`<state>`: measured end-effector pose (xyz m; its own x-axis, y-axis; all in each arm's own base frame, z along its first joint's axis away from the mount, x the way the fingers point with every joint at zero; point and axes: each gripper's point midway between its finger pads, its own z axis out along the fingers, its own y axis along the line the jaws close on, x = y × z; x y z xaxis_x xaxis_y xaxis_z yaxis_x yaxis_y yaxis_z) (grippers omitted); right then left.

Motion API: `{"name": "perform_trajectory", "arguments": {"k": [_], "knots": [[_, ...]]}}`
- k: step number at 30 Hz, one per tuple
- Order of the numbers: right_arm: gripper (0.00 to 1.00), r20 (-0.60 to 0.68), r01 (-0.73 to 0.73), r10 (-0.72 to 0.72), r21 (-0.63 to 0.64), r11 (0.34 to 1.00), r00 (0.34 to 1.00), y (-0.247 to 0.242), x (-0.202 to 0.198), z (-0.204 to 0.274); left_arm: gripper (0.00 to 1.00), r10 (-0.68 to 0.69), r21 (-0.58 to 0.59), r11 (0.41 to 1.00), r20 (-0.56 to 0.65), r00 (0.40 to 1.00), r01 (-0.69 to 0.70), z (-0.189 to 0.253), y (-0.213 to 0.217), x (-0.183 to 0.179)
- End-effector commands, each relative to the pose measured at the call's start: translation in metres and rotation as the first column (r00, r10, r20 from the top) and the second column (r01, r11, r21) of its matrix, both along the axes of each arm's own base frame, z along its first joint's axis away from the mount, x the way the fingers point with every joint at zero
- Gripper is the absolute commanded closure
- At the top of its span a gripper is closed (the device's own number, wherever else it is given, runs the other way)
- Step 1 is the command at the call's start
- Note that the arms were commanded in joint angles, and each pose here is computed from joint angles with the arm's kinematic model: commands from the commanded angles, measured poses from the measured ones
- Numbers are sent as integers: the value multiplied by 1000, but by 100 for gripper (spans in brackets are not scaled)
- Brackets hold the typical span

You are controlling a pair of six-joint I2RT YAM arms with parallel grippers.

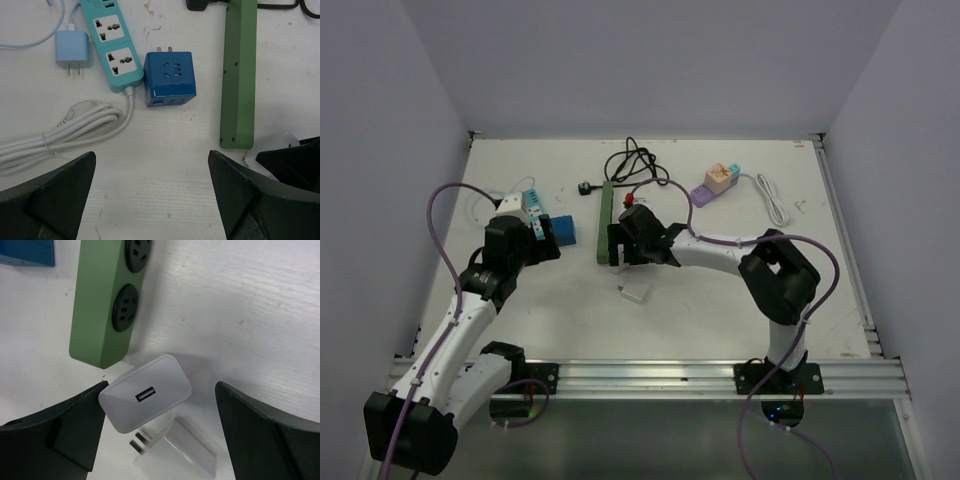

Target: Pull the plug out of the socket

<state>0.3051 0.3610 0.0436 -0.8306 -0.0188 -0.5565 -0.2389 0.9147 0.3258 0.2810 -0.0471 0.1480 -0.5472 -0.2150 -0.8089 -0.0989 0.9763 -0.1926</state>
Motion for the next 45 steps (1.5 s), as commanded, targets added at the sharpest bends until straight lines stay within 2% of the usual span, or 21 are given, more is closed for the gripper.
{"name": "perform_trajectory", "arguments": {"k": [1, 5, 9, 16, 20, 21, 25, 29, 33, 37, 45], "knots": [[9, 124, 69, -67, -13, 998, 990, -21, 25, 50, 2, 14, -10, 1000, 41, 999, -13, 16, 1, 7], [6, 161, 163, -152, -54, 985, 975, -50, 47, 60, 2, 11, -12, 1000, 41, 999, -10, 16, 1, 7], [5, 162, 241, -232, -36, 970, 959, -74, 69, 66, 2, 3, -17, 1000, 39, 999, -3, 15, 0, 7], [8, 204, 464, -451, -19, 886, 869, -131, 119, 72, 2, -2, -24, 1000, 39, 999, 3, 15, -1, 8], [11, 271, 596, -561, -60, 801, 782, -161, 147, 76, 2, -12, -32, 999, 39, 999, 13, 15, -3, 8], [11, 300, 645, -600, -74, 760, 742, -174, 154, 77, 2, -14, -33, 999, 39, 999, 15, 15, -3, 8], [11, 335, 743, -677, -120, 659, 655, -196, 179, 72, 2, -16, -36, 999, 38, 999, 17, 15, -3, 8], [11, 344, 802, -727, -175, 572, 594, -212, 193, 44, 3, -18, -39, 999, 41, 999, 19, 15, -3, 8], [11, 325, 843, -779, -167, 511, 536, -226, 207, 30, 3, -28, -49, 998, 38, 999, 30, 13, -6, 8], [10, 313, 857, -798, -158, 491, 515, -232, 221, 20, 3, -31, -54, 998, 35, 999, 33, 13, -6, 8], [15, 261, 849, -808, -186, 495, 529, -236, 224, -6, 3, -36, -65, 997, 42, 998, 39, 14, -7, 9]]}}
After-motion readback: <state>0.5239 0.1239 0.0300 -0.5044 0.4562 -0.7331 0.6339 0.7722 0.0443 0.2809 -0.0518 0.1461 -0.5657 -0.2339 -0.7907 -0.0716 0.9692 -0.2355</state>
